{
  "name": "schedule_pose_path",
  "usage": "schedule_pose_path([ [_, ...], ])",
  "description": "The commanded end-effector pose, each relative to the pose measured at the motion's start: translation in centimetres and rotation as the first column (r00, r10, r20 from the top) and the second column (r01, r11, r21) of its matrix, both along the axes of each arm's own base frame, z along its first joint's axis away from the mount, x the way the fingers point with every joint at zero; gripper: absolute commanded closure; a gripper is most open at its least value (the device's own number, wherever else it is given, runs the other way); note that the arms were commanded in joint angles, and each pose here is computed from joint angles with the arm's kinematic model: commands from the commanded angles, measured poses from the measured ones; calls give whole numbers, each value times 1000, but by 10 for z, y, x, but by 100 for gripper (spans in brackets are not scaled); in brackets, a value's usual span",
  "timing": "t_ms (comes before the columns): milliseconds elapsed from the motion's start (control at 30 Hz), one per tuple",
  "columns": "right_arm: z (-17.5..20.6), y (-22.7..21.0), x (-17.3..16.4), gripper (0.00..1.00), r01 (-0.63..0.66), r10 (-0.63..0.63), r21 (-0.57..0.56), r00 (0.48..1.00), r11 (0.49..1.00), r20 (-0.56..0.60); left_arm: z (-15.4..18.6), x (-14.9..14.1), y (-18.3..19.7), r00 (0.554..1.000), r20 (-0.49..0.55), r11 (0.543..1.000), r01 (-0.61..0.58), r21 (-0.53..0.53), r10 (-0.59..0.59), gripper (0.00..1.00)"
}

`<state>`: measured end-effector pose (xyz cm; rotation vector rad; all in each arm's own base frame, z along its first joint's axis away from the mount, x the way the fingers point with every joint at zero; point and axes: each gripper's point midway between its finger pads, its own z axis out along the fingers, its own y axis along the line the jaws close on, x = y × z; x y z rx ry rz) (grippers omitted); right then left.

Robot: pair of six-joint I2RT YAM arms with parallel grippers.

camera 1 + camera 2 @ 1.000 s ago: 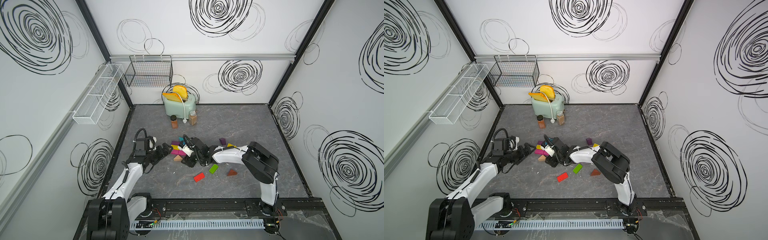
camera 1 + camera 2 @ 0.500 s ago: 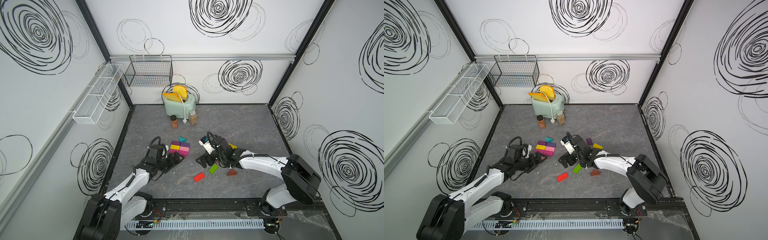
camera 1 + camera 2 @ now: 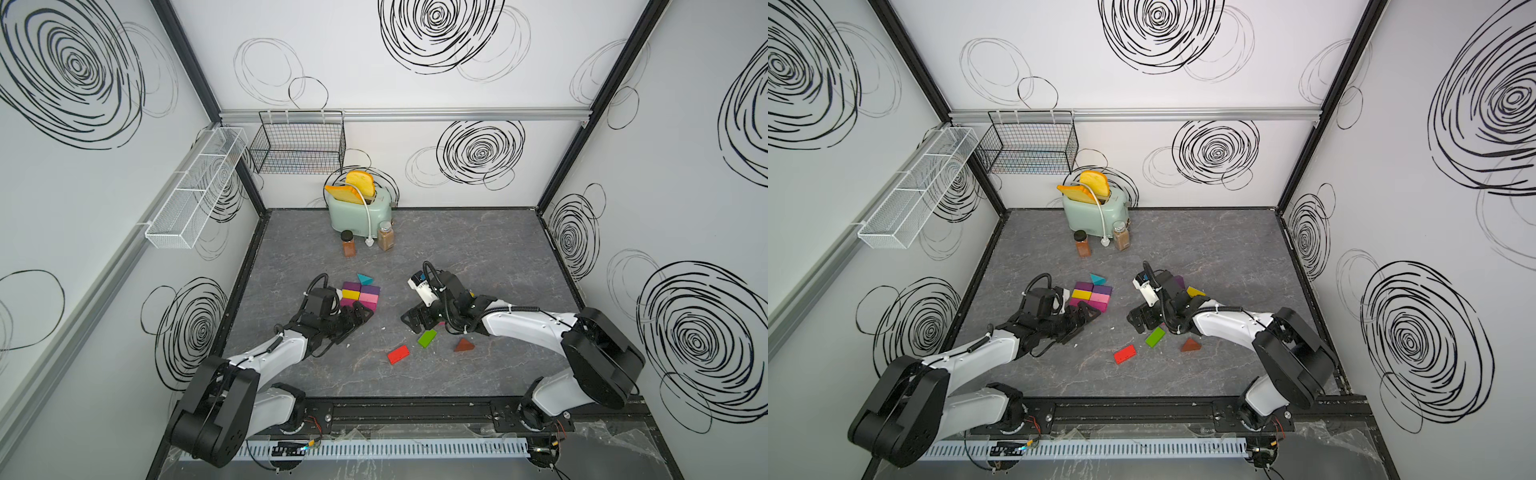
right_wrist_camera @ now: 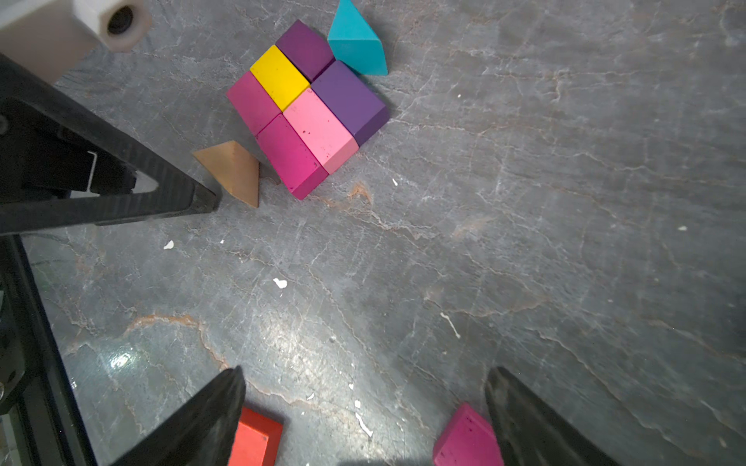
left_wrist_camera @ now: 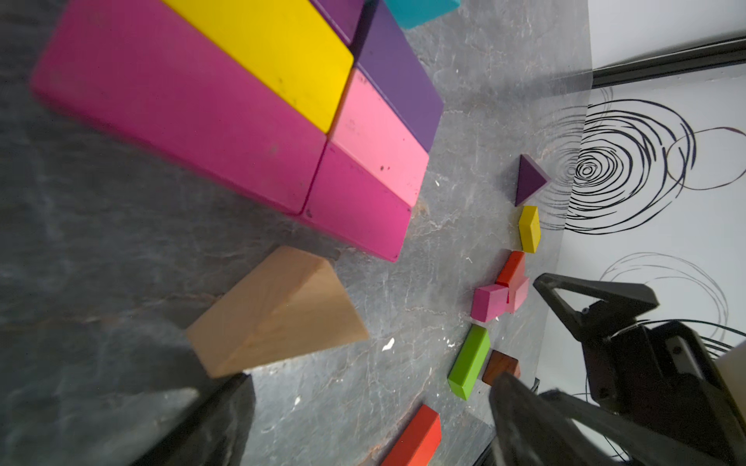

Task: Assemble a piece of candy with building blocks
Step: Adjust the building block at the center of the board.

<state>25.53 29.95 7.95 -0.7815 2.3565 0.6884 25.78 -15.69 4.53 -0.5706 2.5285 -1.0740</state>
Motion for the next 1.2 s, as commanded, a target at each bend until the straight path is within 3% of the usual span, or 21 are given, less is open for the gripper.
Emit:
schedule_pose_path([
  [0,4,-3,1,3,1,-1,7,1000,1000,0,5,13,-1,999,43,999,-30,-22,31,5],
  [833,8,-20,7,3,48,-48,-7,999,999,6,3,18,12,997,39,998,-61,-15,62,5],
  [1033,8,-74,11,2,181,-184,-173,983,968,2,28,0,-1,994,91,996,54,73,-61,2],
  [1167,8,-114,12,2,270,-276,-218,961,938,5,45,-10,-19,980,124,985,144,97,-156,1],
])
